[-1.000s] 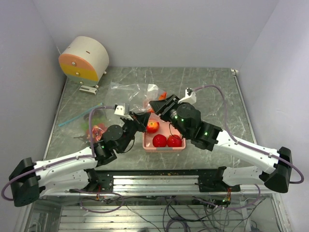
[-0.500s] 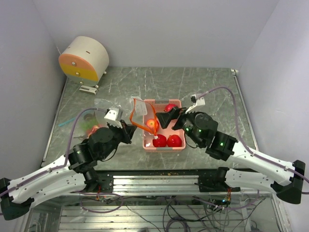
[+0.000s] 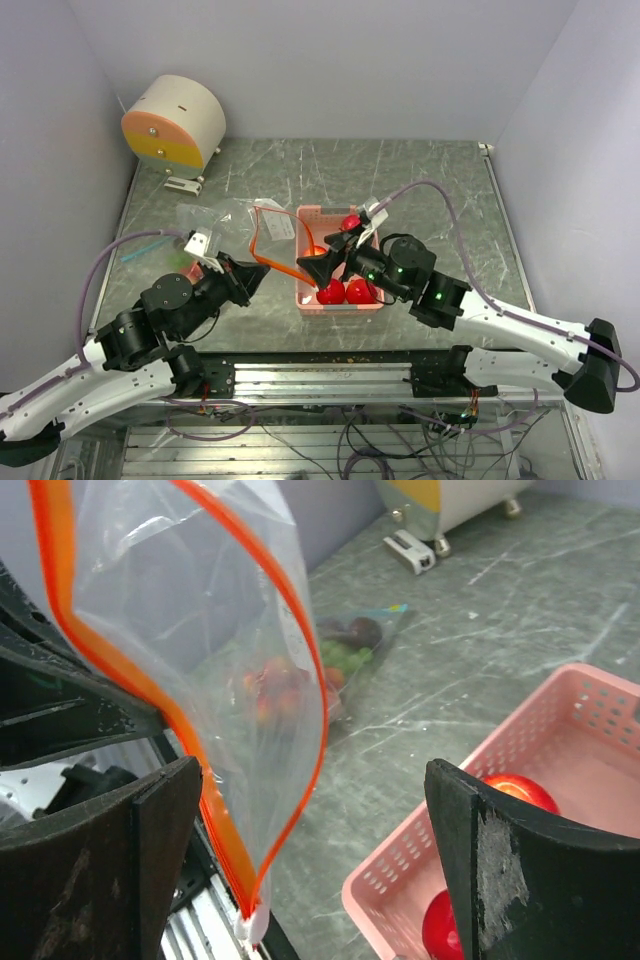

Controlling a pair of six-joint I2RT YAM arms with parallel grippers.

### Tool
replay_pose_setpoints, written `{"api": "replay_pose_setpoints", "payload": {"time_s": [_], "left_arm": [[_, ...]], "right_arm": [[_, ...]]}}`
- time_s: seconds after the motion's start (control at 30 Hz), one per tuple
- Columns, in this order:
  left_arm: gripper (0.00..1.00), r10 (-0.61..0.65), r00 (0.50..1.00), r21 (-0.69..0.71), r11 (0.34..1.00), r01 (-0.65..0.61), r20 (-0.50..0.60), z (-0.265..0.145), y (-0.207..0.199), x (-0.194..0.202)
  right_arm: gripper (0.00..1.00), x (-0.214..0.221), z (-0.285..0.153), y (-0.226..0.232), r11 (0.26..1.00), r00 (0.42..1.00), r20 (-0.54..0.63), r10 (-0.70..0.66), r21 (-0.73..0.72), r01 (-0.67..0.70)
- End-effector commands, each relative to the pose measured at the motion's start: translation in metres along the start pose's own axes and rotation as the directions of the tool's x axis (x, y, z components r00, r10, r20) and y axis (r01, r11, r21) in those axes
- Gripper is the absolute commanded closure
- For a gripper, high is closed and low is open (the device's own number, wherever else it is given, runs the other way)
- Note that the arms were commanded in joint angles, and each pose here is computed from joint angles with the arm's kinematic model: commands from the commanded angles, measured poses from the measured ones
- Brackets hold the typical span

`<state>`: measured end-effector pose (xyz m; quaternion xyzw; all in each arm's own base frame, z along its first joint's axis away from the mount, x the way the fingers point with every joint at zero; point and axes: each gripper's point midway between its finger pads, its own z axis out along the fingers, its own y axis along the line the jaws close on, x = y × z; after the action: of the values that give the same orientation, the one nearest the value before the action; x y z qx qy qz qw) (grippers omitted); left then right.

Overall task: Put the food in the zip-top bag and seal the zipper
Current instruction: Open the zipper of the food storage bag.

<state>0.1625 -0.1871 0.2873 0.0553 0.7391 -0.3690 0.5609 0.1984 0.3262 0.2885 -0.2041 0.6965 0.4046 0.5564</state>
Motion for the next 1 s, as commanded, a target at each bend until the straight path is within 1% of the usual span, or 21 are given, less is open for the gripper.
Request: {"api": "replay_pose_setpoints", "payload": {"time_s": [0.0,0.2,0.23,0.27,0.3,0.33,0.37,0.4,0.5,0.57,0.63,0.7,0.8,0.83,0.87,0.9,0.93,0.97], "left_arm": [[0.93,0.000,0.999,0.039,0.999,0.001,-0.034,-0.002,-0.006,0.006],[0.93,0.015,0.997,0.105,0.994,-0.006,-0.081,0.004,-0.021,0.014],[0.93,0.013,0.996,0.123,0.992,-0.003,-0.084,0.004,-0.025,0.014],[0.93,0.013,0.996,0.142,0.990,-0.001,-0.086,0.003,-0.028,0.014],[0.93,0.012,0.996,0.157,0.988,0.002,-0.088,0.003,-0.031,0.014],[0.93,0.012,0.996,0.163,0.987,0.003,-0.090,0.002,-0.032,0.014],[0.93,0.012,0.996,0.162,0.987,0.003,-0.093,0.000,-0.032,0.014],[0.93,0.014,0.995,0.157,0.988,0.002,-0.096,-0.001,-0.031,0.014],[0.93,0.008,0.995,0.109,0.994,0.002,-0.097,-0.009,-0.021,0.010],[0.93,-0.004,0.996,0.051,0.999,0.008,-0.091,-0.016,-0.009,0.007],[0.93,-0.013,0.997,-0.016,1.000,0.011,-0.082,-0.021,0.004,0.004],[0.93,-0.018,0.997,-0.060,0.998,0.014,-0.074,-0.024,0.013,0.003],[0.92,-0.035,0.998,-0.099,0.995,0.030,-0.055,-0.020,0.019,0.002],[0.87,-0.042,0.998,-0.105,0.994,0.037,-0.047,-0.017,0.019,0.002],[0.77,-0.051,0.998,-0.113,0.993,0.046,-0.041,-0.013,0.019,0.003],[0.60,-0.059,0.998,-0.119,0.991,0.054,-0.038,-0.009,0.019,0.005],[0.48,-0.069,0.997,-0.112,0.992,0.065,-0.028,-0.004,0.016,0.004],[0.42,-0.072,0.997,-0.108,0.992,0.069,-0.029,0.001,0.014,0.006]], "right_arm": [[0.07,-0.003,0.011,0.022,0.992,0.999,0.028,-0.020,-0.121,0.024],[0.13,0.000,0.039,0.018,0.996,0.999,0.037,-0.016,-0.084,0.019],[0.16,0.001,0.044,0.017,0.997,0.999,0.038,-0.020,-0.077,0.023],[0.26,0.002,0.048,0.017,0.997,0.999,0.038,-0.019,-0.075,0.022],[0.40,0.004,0.053,0.017,0.997,0.999,0.033,-0.018,-0.071,0.020],[0.66,0.005,0.057,0.014,0.998,0.999,0.028,-0.018,-0.056,0.019],[0.88,0.006,0.060,0.009,1.000,1.000,0.024,-0.012,-0.027,0.012],[1.00,0.008,0.060,0.001,1.000,1.000,0.022,-0.007,0.022,0.007],[1.00,0.011,0.050,-0.040,0.972,0.998,0.056,0.008,0.235,-0.021],[1.00,0.015,0.036,-0.070,0.921,0.996,0.084,0.023,0.386,-0.053],[1.00,0.016,0.023,-0.087,0.879,0.994,0.108,0.029,0.471,-0.077],[1.00,0.016,0.018,-0.089,0.875,0.992,0.120,0.039,0.476,-0.092],[1.00,0.014,0.019,-0.076,0.905,0.988,0.132,0.076,0.406,-0.124],[1.00,0.014,0.020,-0.071,0.913,0.986,0.135,0.094,0.383,-0.139],[1.00,0.015,0.021,-0.066,0.918,0.984,0.139,0.111,0.364,-0.155],[1.00,0.015,0.021,-0.062,0.921,0.982,0.143,0.126,0.351,-0.169],[1.00,0.016,0.022,-0.059,0.922,0.980,0.148,0.135,0.343,-0.179],[1.00,0.016,0.023,-0.055,0.922,0.979,0.151,0.140,0.340,-0.185]]}}
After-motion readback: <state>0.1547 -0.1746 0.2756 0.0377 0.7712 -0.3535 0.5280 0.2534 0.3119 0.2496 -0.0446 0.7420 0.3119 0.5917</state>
